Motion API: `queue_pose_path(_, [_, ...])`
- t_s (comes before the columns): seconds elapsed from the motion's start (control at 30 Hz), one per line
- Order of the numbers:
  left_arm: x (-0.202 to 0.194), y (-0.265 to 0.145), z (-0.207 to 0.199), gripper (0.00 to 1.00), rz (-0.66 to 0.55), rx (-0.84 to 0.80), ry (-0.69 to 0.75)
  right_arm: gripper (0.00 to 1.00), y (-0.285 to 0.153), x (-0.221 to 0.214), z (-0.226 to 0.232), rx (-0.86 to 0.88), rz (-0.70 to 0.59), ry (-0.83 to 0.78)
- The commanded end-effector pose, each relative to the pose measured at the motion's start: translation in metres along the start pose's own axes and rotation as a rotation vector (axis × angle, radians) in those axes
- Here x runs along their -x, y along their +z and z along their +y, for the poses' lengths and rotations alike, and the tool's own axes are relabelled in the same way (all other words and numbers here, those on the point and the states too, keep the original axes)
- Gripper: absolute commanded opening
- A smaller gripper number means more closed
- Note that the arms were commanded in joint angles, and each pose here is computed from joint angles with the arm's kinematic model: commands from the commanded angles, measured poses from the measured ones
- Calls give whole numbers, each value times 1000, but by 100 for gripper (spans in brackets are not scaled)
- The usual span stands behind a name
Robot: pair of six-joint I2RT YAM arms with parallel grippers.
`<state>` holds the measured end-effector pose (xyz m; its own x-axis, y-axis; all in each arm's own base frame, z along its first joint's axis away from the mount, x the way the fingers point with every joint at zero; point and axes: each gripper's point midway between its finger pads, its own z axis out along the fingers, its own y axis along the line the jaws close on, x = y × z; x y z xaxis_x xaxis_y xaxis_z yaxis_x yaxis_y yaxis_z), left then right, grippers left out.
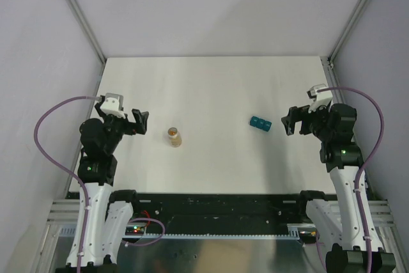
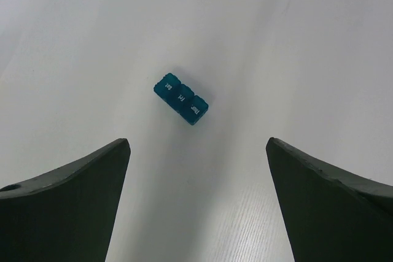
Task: Sort the pills into containers
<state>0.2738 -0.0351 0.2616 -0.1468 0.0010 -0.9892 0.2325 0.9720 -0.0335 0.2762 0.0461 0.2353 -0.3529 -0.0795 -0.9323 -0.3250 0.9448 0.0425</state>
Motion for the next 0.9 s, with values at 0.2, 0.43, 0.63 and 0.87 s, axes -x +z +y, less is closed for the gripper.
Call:
queue_pose_path(0.2, [13, -3, -2, 98, -22, -11, 35, 100, -1, 11, 2, 17, -26, -38])
queue_pose_path(0.43, [13, -2, 0, 98, -9, -4, 39, 100, -4, 12, 3, 17, -32, -42])
queue_pose_path(0.63, [20, -7, -2, 98, -31, -9, 47, 100, -6, 12, 1, 6, -31, -43])
queue_pose_path(0.87, [11, -2, -12, 98, 3, -73, 40, 100, -6, 13, -5, -44, -21, -79])
